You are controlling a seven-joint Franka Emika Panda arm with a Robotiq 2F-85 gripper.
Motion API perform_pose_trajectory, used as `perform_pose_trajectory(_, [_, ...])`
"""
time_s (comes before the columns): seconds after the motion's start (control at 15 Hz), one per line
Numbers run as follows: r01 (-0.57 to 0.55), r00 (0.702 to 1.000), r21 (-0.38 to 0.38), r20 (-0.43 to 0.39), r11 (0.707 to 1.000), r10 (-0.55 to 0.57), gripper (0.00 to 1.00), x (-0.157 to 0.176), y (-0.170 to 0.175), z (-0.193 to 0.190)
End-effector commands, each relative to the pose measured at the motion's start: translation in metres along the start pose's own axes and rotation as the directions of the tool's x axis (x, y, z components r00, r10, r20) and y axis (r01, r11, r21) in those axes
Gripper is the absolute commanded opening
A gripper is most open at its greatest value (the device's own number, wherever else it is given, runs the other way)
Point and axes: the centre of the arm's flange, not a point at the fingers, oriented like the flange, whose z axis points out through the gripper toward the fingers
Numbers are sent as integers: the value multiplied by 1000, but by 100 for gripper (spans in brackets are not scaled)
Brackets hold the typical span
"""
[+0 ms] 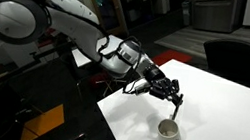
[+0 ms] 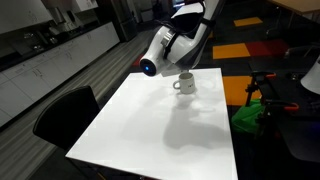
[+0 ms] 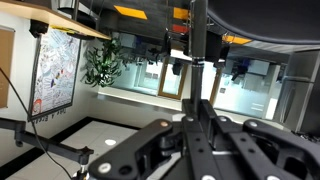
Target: Pick up the pen from the table and put it in the cup
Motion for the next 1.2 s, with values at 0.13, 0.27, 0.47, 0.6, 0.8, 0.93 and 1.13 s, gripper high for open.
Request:
perform_pose_trajectory(0.13, [9,1000,7,18,1000,-10,3,-39,-1,-2])
perform_pose_trajectory(0.27, [12,1000,13,27,1000,-13,3,-52,0,-2])
perform_pose_trajectory(0.47, [3,999,38,47,999,-5,3,-69,0,-4])
perform_pose_trajectory(0.6, [6,998,58,62,998,-10,37,-78,0,-5])
perform_pose_trajectory(0.8, [4,997,65,79,998,-9,59,-83,-1,-5])
perform_pose_trajectory(0.93, [2,997,63,81,998,-8,75,-80,-1,-5])
perform_pose_trajectory(1.13, [-6,997,59,79,998,2,96,-77,-2,-4])
